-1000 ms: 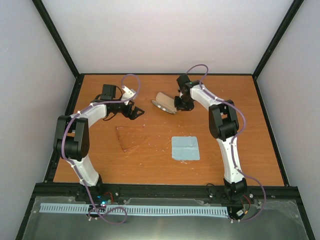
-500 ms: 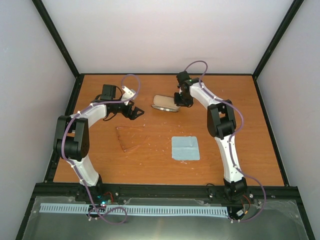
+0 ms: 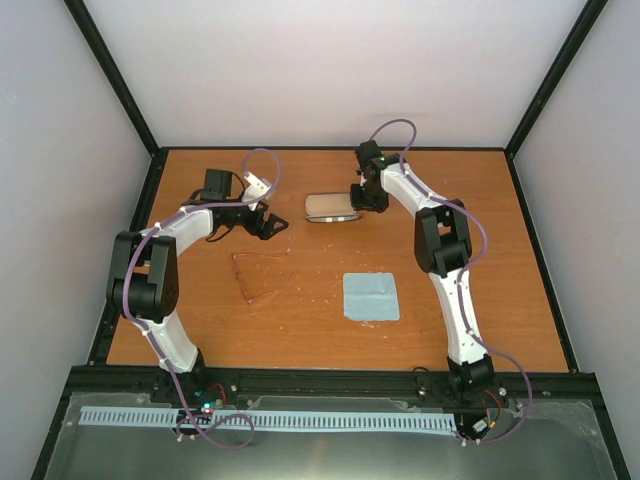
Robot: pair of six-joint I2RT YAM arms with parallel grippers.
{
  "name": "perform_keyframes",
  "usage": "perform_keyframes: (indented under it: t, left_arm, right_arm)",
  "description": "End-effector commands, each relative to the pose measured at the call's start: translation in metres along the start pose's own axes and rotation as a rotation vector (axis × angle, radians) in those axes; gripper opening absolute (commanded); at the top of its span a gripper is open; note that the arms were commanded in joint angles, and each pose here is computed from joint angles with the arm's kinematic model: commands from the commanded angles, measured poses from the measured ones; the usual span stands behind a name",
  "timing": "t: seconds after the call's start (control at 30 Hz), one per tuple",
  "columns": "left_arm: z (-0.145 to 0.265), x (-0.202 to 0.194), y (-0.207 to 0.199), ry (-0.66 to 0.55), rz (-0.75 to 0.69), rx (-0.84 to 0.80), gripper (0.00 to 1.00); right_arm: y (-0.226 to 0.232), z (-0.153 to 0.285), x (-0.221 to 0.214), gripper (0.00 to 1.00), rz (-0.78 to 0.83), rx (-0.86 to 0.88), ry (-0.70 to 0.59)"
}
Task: Organize the sunglasses
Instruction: Adjust the sunglasses case at the center of the board.
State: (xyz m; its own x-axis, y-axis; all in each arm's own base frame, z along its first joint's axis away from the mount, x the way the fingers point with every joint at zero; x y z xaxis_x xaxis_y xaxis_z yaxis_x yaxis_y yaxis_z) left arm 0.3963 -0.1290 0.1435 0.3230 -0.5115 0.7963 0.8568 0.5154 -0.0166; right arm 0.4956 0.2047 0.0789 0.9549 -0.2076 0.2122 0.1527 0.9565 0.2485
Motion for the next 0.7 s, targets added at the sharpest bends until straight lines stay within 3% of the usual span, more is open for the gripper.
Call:
perform_keyframes:
  t: [0.0,0.2,0.43,0.67]
  left_arm:
    - [0.015,0.027,0.004,-0.066,-0.036,0.016,0.99]
    - [0.021,0.046,-0.004,-0.085,-0.079,-0.004,0.9]
    - [0.008,0.058,-0.024,-0.083,-0.115,-0.054,0.92]
    - [0.005,0.057,-0.025,-0.085,-0.116,-0.055,0.93]
  right_arm:
    - [-0.003,0.049,0.002,0.39,0.0,-0.019,-0.067]
    - [-0.029,0.109,-0.032,0.4,-0.01,-0.068,-0.14]
    - [-0.08,0.102,-0.124,0.31,-0.01,-0.121,0.022]
    - [-0.104,0.092,-0.154,0.3,-0.022,-0.198,0.074]
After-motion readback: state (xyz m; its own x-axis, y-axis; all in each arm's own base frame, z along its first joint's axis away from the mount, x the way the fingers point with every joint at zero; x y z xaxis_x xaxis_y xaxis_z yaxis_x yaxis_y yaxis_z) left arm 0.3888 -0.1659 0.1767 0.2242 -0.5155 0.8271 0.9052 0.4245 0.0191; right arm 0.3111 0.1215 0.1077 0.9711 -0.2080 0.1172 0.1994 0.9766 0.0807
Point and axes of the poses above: each gripper's point midway between its finger pads, its own z axis back along the fingers, its own y axis along the line the jaws close on, x = y × z, the point moved 5 cm from there along z, back along the fingers, and after that the axes turned 15 degrees about -z, right-handed, at the moved point
